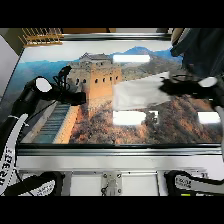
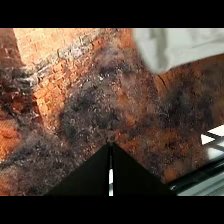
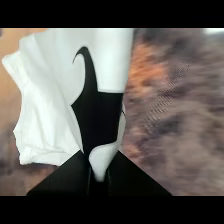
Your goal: Fold the clothes and pants, and hang the long-sleeved shirts on hangers.
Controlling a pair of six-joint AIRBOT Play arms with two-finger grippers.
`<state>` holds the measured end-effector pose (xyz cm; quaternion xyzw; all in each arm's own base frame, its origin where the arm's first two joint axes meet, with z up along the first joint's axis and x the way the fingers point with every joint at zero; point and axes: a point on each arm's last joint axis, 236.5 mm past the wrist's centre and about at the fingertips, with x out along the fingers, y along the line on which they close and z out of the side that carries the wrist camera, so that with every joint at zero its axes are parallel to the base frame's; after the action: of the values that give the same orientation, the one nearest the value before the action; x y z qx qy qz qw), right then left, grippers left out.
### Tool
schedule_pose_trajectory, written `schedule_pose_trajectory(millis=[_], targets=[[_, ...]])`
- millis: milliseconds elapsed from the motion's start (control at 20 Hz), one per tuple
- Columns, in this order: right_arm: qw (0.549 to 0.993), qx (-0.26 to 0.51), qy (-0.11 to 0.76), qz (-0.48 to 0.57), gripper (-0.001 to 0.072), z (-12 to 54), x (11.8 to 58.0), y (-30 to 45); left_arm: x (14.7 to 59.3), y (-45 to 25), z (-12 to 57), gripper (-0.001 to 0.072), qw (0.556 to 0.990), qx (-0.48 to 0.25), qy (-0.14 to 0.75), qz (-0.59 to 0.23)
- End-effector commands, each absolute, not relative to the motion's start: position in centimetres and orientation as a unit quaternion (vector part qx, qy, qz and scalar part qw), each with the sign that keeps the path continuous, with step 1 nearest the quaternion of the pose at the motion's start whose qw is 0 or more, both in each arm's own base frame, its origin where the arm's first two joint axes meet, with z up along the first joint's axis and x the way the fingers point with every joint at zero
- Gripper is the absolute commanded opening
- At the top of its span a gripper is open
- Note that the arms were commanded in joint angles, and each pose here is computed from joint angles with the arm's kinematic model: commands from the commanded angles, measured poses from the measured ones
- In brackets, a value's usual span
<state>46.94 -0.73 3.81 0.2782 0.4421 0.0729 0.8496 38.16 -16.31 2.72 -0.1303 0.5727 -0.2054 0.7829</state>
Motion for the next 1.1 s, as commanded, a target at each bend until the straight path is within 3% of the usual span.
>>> schedule_pose_trajectory(millis=[0, 200, 500, 950, 1000, 1050], targets=[[0.864, 0.27, 0.398, -0.145, 0.0006, 7.2, 40.9, -17.6, 38.1, -16.4, 2.7, 0.0008, 0.781, -0.136, 0.575, -0.201], [0.819, 0.306, 0.401, -0.273, 0.0006, 6.7, 32.7, -25.9, 38.1, -16.5, 2.8, 0.0008, 0.78, -0.145, 0.576, -0.198], [0.743, 0.33, 0.482, -0.328, 0.0007, -0.4, 24.3, -25.2, 37.7, -16.5, 2.7, 0.0008, 0.774, -0.144, 0.583, -0.2], [0.719, 0.322, 0.482, -0.383, 0.0029, -1.2, 20.3, -28.0, 37.1, -16.5, 2.5, 0.0008, 0.767, -0.142, 0.592, -0.202], [0.717, 0.324, 0.481, -0.386, 0.0233, -1.1, 20.0, -28.2, 37.2, -16.5, 2.5, 0.0008, 0.767, -0.142, 0.592, -0.202], [0.716, 0.326, 0.481, -0.388, 0.0557, -0.9, 19.8, -28.3, 37.2, -16.5, 2.5, 0.0008, 0.767, -0.142, 0.592, -0.202]])
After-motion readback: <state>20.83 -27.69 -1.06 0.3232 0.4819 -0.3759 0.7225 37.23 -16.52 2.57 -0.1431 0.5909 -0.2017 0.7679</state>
